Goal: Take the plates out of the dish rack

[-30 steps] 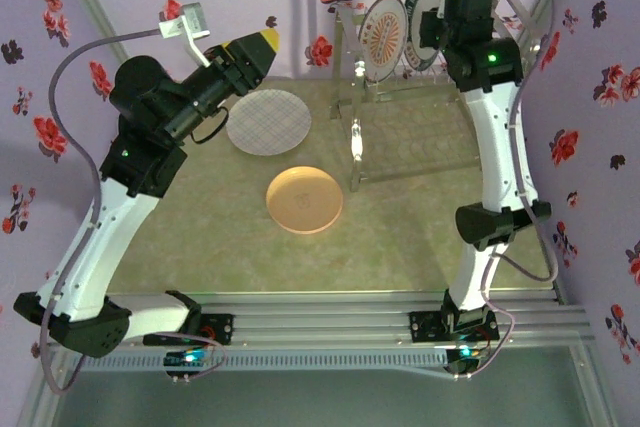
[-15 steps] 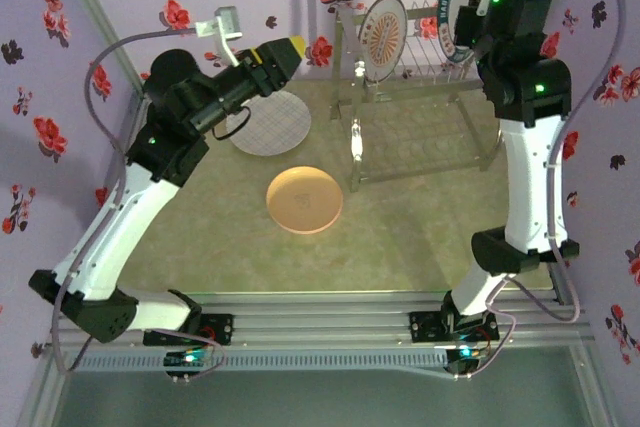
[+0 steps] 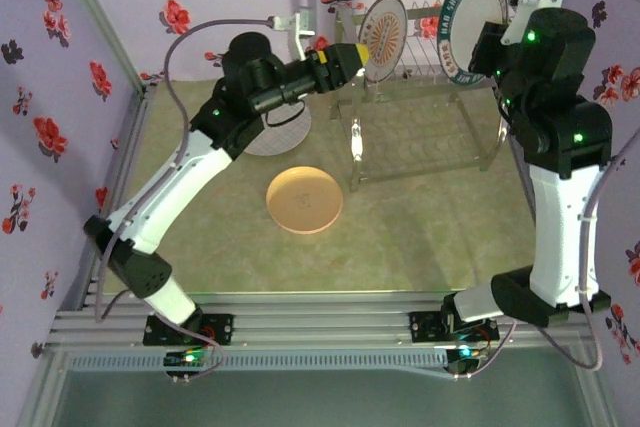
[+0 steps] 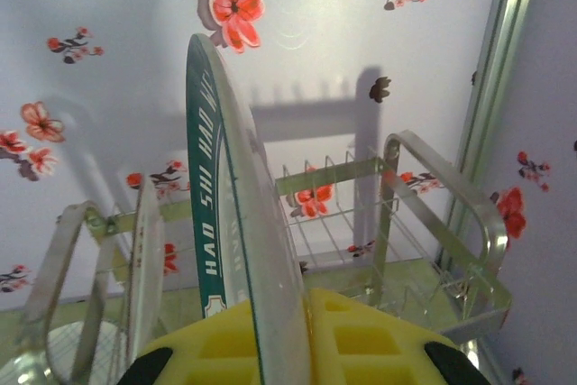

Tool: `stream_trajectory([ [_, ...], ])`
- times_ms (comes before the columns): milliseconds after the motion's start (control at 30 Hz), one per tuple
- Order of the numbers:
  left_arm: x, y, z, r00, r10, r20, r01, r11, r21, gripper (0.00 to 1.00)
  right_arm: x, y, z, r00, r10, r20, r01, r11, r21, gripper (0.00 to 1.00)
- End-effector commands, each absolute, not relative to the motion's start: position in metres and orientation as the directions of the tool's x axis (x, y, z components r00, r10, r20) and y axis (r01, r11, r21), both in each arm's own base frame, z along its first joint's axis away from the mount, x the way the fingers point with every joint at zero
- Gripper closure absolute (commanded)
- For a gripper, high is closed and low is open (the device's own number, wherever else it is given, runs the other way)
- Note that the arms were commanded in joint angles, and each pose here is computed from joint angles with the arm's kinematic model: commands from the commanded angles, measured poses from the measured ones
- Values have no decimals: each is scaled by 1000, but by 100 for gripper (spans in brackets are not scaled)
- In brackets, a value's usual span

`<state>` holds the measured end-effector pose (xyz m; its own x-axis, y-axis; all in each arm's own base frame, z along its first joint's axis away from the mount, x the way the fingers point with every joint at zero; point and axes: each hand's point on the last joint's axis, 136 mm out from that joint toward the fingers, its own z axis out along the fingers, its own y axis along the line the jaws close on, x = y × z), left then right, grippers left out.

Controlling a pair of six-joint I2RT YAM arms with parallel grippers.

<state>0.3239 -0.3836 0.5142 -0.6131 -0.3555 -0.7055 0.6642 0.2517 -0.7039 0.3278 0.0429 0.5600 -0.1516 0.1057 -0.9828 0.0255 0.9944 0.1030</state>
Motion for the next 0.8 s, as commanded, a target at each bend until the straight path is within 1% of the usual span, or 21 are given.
stream_trajectory([
  [0, 312, -408, 525, -645, -314, -696, 685, 165, -710, 28, 310, 50, 582, -75, 219, -973, -48, 974, 223, 100],
  [200, 319, -439, 511, -693, -263, -671, 659, 146, -738, 28, 289, 63, 585, -87, 323, -942, -148, 931, 333, 100],
  [500, 325, -450, 509, -713, -274, -646, 645, 105, -757, 29, 282, 85, 586, -143, 430, -891, -268, 850, 453, 100],
  [633, 325, -450, 512, -715, -284, -639, 643, 92, -760, 33, 288, 93, 584, -179, 463, -868, -303, 813, 496, 100],
  [767, 324, -448, 513, -716, -287, -636, 642, 88, -762, 42, 294, 99, 582, -211, 493, -844, -330, 777, 536, 100],
])
